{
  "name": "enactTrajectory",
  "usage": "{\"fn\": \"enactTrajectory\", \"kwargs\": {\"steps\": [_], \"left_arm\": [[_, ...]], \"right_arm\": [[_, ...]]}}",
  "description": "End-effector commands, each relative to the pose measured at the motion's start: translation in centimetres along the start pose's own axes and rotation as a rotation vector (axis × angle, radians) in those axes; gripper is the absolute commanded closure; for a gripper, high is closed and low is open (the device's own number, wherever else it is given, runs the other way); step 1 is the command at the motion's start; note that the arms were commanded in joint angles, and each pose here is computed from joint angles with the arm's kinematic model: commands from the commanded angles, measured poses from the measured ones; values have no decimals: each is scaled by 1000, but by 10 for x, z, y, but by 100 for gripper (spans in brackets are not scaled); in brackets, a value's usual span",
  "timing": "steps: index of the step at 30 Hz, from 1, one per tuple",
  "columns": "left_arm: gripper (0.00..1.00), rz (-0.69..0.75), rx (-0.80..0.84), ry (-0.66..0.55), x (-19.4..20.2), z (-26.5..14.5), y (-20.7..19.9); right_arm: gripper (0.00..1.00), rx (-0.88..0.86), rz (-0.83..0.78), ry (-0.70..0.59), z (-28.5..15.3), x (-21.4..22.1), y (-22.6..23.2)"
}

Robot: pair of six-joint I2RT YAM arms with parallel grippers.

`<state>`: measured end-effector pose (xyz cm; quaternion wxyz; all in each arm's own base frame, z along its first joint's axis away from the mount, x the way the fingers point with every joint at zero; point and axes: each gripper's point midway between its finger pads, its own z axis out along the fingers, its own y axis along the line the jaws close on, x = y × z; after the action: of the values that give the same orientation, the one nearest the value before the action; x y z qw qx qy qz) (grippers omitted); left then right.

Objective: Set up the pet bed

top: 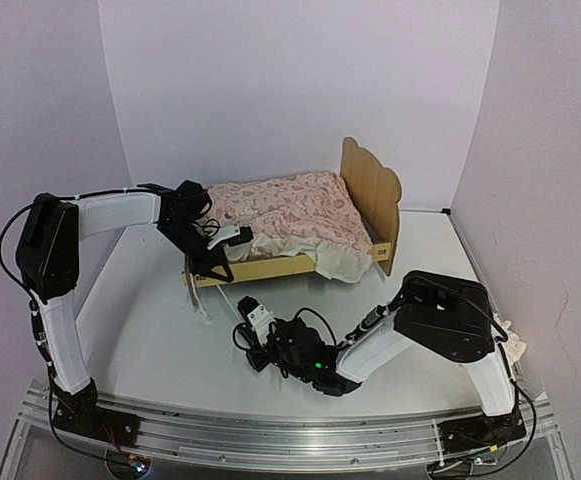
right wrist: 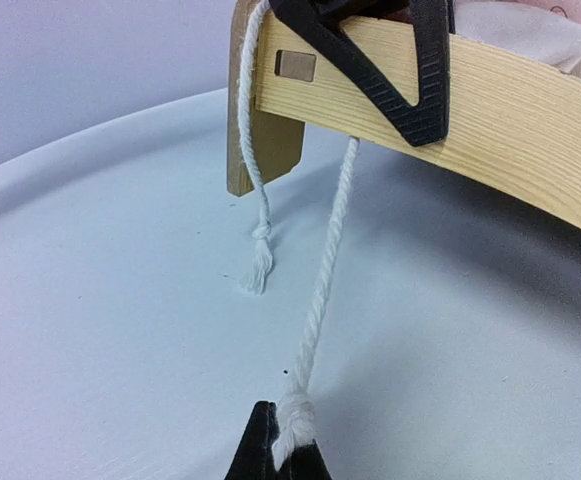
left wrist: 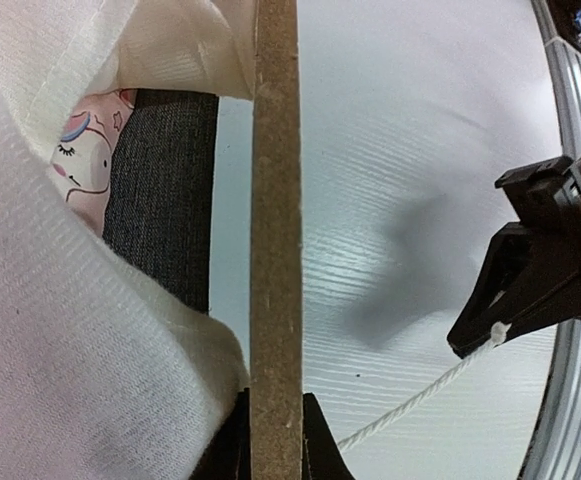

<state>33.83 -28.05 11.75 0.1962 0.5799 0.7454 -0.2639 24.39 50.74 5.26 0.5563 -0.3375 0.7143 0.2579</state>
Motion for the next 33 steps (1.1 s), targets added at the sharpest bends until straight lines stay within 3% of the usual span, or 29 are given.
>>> {"fn": "enactTrajectory", "kwargs": {"steps": [1, 10, 20, 27, 30, 33], "left_arm": [[100, 48, 59, -136, -13, 6, 2], [98, 53, 83, -76, 15, 29, 2], [70, 108, 125, -65, 14, 16, -10], [48, 325, 393, -194, -15, -46, -80], [47, 240, 376, -273, -36, -65, -69], [48, 151, 199, -256, -43, -56, -28]], "right_arm": [[100, -28, 40, 98, 10, 29, 7], [100, -33, 64, 198, 15, 47, 8], [100, -30, 87, 224, 24, 44, 7], [100, -45, 95, 208, 21, 29, 8], [100, -48, 102, 200, 18, 23, 8], [100, -46, 99, 197, 17, 21, 8]]}}
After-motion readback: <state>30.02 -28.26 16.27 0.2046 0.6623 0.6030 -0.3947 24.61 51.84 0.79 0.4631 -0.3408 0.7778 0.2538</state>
